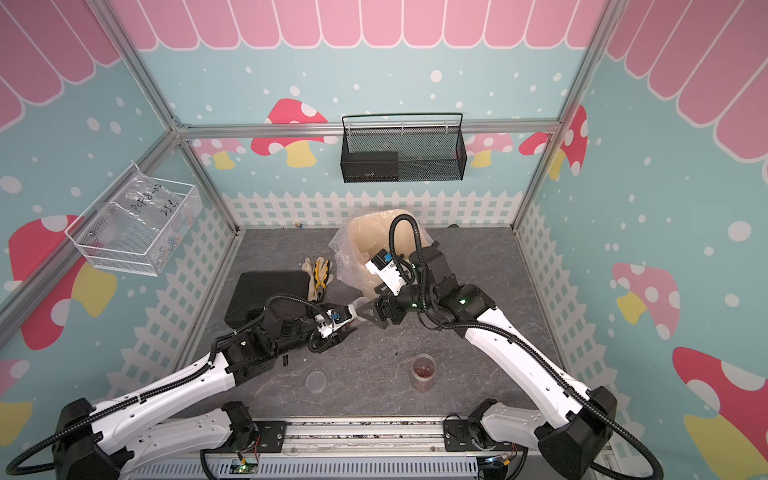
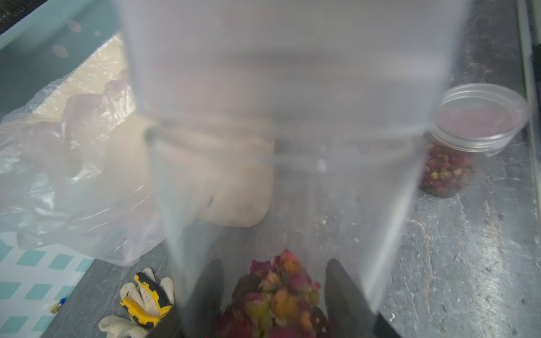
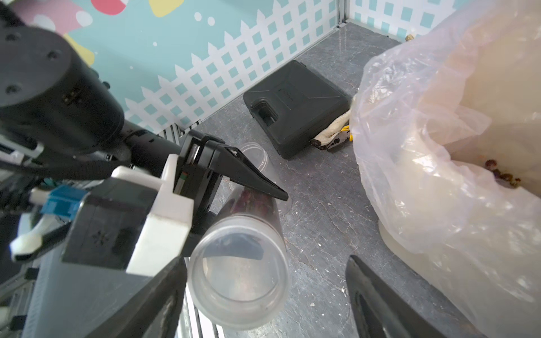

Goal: Empty the moldy dried flower tea in the jars
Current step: Unscrew the lid from the jar.

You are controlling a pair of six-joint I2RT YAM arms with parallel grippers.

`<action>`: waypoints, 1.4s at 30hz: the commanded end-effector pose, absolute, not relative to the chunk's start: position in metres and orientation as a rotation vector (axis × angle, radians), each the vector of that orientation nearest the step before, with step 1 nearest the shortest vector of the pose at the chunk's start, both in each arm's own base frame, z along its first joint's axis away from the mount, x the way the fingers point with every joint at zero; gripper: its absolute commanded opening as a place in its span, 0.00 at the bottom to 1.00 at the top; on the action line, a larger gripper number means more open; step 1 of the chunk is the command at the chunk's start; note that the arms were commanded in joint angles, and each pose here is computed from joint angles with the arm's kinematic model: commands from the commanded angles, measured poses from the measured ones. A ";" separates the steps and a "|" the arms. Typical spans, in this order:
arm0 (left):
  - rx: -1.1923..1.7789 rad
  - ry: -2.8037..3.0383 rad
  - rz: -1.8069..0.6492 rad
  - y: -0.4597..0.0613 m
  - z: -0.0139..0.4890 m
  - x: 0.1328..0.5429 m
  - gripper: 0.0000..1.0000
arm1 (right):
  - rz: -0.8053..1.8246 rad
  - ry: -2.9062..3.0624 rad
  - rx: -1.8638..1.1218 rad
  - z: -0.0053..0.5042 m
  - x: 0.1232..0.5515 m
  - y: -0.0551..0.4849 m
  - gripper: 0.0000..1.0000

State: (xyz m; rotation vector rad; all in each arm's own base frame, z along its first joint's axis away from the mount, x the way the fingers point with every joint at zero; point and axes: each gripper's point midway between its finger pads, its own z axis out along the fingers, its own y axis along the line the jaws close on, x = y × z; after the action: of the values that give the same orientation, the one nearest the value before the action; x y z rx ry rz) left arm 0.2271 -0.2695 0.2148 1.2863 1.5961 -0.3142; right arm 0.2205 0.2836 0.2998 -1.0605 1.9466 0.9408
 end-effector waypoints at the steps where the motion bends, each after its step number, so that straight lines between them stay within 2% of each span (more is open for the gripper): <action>1: 1.333 1.529 -0.436 -0.283 0.227 0.211 0.00 | 0.928 1.826 -1.267 0.293 0.194 0.286 0.87; 7: 1.395 1.539 -0.537 -0.291 0.222 0.197 0.00 | 0.873 1.665 -1.382 0.295 0.187 0.285 0.88; 9: 1.401 1.540 -0.542 -0.291 0.222 0.196 0.00 | 0.871 1.613 -1.398 0.299 0.185 0.286 0.89; 16: 1.397 1.551 -0.532 -0.292 0.223 0.200 0.00 | 0.882 1.595 -1.410 0.298 0.187 0.291 0.84; 23: 1.384 1.556 -0.516 -0.293 0.226 0.204 0.00 | 0.878 1.649 -1.420 0.283 0.191 0.291 0.87; 32: 1.362 1.568 -0.514 -0.296 0.227 0.209 0.00 | 0.930 1.659 -1.440 0.276 0.190 0.300 0.60; 36: 1.340 1.572 -0.512 -0.296 0.229 0.212 0.00 | 0.926 1.666 -1.444 0.273 0.190 0.301 0.41; 38: 1.329 1.572 -0.510 -0.296 0.230 0.213 0.00 | 0.920 1.673 -1.442 0.272 0.191 0.301 0.36; 42: 1.316 1.582 -0.501 -0.295 0.229 0.216 0.09 | 0.895 1.680 -1.433 0.271 0.194 0.300 0.23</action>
State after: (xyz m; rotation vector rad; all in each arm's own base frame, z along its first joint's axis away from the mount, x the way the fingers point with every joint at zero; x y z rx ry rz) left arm 0.2090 -0.2889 0.2077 1.3743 1.6189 -0.4908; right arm 0.1946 0.2972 0.2779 -1.4133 1.6804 0.9089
